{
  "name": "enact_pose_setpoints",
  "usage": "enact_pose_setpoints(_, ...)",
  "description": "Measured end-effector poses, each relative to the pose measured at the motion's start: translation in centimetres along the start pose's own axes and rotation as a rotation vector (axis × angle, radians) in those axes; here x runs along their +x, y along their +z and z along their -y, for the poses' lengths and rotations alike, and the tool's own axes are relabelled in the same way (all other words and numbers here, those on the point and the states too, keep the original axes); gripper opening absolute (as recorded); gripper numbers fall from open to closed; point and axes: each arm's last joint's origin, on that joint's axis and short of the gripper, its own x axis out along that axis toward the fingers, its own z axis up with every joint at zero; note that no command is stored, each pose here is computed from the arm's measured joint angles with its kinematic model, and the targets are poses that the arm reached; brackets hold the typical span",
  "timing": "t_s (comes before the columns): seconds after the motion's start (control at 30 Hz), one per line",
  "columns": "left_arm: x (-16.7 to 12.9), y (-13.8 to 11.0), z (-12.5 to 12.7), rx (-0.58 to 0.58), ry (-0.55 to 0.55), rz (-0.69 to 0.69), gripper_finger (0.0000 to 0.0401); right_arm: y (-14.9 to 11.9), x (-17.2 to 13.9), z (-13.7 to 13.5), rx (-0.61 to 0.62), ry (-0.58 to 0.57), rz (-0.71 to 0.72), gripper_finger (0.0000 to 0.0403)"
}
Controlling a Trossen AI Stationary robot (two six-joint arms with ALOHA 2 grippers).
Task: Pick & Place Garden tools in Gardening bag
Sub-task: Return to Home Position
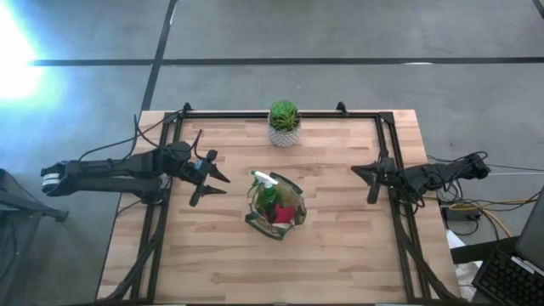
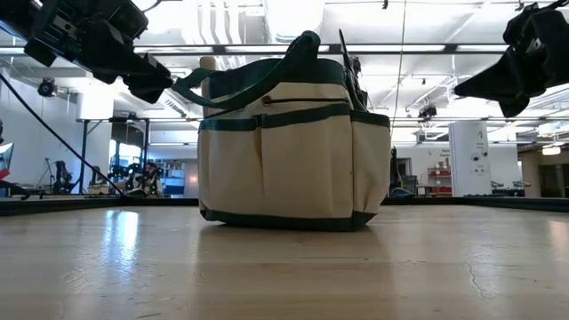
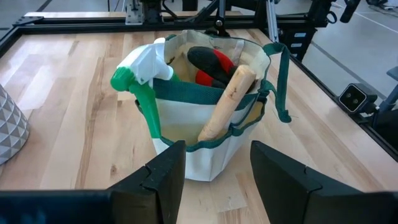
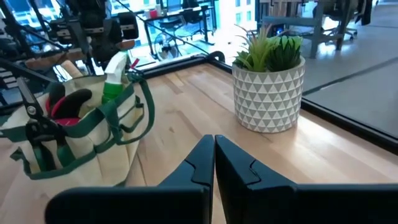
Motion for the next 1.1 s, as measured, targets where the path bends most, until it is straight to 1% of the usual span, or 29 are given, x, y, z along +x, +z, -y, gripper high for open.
enact_pose_setpoints(0.23,0.0,-0.1,0.0,0.001,-0.002,0.0,0.0184,0.0,0.0,0.0,0.0,0.0,0.0,0.0008)
enact_pose_setpoints(0.37,-0.6,-0.9,0.5,0.015,-0.002,0.03,0.0184,0.0,0.0,0.0,0.0,0.0,0.0,0.0008)
enact_pose_setpoints(0.4,-0.7,-1.3,0.6,0.011,-0.006,0.04,0.0184,0.0,0.0,0.0,0.001,0.0,0.001,0.0008)
enact_pose_setpoints(0.5,-1.4,-2.9,1.2,-0.107,-0.016,0.061,0.0184,0.0,0.0,0.0,0.0,0.0,0.0,0.0008)
enact_pose_setpoints(0.57,-1.8,-3.3,1.4,-0.115,-0.009,0.138,0.0184,0.0,0.0,0.0,0.0,0.0,0.0,0.0008)
enact_pose_setpoints(0.63,-2.0,-4.6,1.7,-0.115,-0.005,0.17,0.0184,0.0,0.0,0.0,0.0,0.0,0.0,0.0008)
enact_pose_setpoints(0.77,-2.1,-6.4,2.0,-0.064,0.0,0.255,0.0184,0.0,0.0,0.0,0.0,0.0,0.0,0.0008)
enact_pose_setpoints(0.83,-2.1,-7.2,2.0,-0.033,0.02,0.3,0.0184,0.0,0.0,0.0,0.0,0.0,0.0,0.0008)
enact_pose_setpoints(0.9,-2.1,-8.0,2.0,0.004,0.074,0.34,0.0184,0.0,0.0,0.0,0.0,0.0,0.0,0.0008)
enact_pose_setpoints(0.93,-2.3,-7.9,1.9,0.024,0.11,0.362,0.0184,0.0,0.0,0.0,0.001,0.0,0.0,0.0008)
enact_pose_setpoints(1.0,-2.5,-7.8,1.9,0.023,0.179,0.381,0.0184,0.0,0.0,0.0,0.0,0.0,0.0,0.0008)
enact_pose_setpoints(1.1,-2.8,-7.7,1.9,0.014,0.236,0.406,0.0184,0.0,0.0,0.0,0.0,0.0,0.0,0.0008)
